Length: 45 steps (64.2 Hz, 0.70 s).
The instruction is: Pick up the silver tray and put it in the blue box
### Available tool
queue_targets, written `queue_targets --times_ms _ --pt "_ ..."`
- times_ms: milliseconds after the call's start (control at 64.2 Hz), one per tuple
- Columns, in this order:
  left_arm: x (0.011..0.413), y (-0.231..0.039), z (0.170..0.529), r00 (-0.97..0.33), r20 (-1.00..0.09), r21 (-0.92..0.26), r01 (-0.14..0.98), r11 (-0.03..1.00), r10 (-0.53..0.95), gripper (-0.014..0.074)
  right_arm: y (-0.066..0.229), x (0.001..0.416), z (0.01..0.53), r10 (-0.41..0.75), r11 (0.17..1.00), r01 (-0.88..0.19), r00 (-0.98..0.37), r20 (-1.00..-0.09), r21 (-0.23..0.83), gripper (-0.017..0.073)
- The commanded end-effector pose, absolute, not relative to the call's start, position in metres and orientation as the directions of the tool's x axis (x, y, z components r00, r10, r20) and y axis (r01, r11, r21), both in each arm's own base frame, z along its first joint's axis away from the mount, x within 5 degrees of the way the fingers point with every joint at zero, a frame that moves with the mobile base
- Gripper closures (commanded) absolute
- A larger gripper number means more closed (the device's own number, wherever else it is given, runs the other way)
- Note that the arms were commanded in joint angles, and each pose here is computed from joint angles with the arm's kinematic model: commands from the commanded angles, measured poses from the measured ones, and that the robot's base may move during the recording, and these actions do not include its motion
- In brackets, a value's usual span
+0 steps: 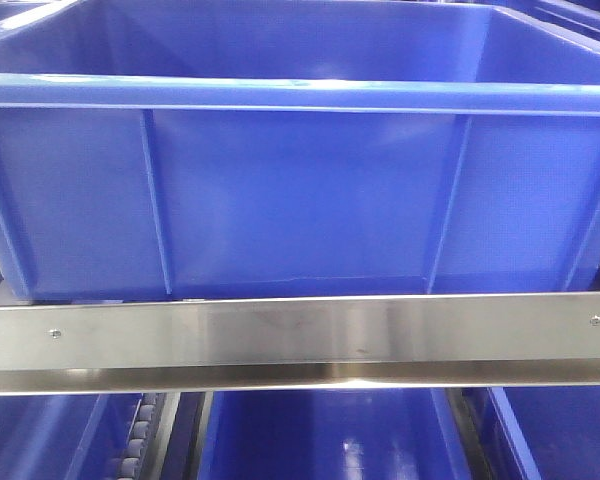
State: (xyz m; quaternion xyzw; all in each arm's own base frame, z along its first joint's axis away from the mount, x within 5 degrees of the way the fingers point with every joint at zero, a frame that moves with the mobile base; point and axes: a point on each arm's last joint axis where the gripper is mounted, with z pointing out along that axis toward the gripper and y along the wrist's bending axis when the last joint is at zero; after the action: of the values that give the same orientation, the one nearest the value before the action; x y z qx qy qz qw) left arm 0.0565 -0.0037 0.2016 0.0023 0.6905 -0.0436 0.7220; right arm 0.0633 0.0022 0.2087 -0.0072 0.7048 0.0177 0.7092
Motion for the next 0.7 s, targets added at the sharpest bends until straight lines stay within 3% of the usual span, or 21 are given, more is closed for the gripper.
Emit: queue_targets --times_ms 0,686 --pt "0.0543 -0.0028 0.2111 0.145 -0.987 -0.063 0.068 0.996 -0.072 0.0689 0.0025 0.0616 0.2115 0.007 0.999 -0.036 0.146 -0.989 0.001 0.0504" --pt "0.0544 -0.0029 0.211 0.143 -0.987 -0.063 0.068 0.996 -0.072 0.0689 -0.0004 0.0547 0.2084 0.003 1.0 0.008 0.137 -0.991 0.004 0.0504"
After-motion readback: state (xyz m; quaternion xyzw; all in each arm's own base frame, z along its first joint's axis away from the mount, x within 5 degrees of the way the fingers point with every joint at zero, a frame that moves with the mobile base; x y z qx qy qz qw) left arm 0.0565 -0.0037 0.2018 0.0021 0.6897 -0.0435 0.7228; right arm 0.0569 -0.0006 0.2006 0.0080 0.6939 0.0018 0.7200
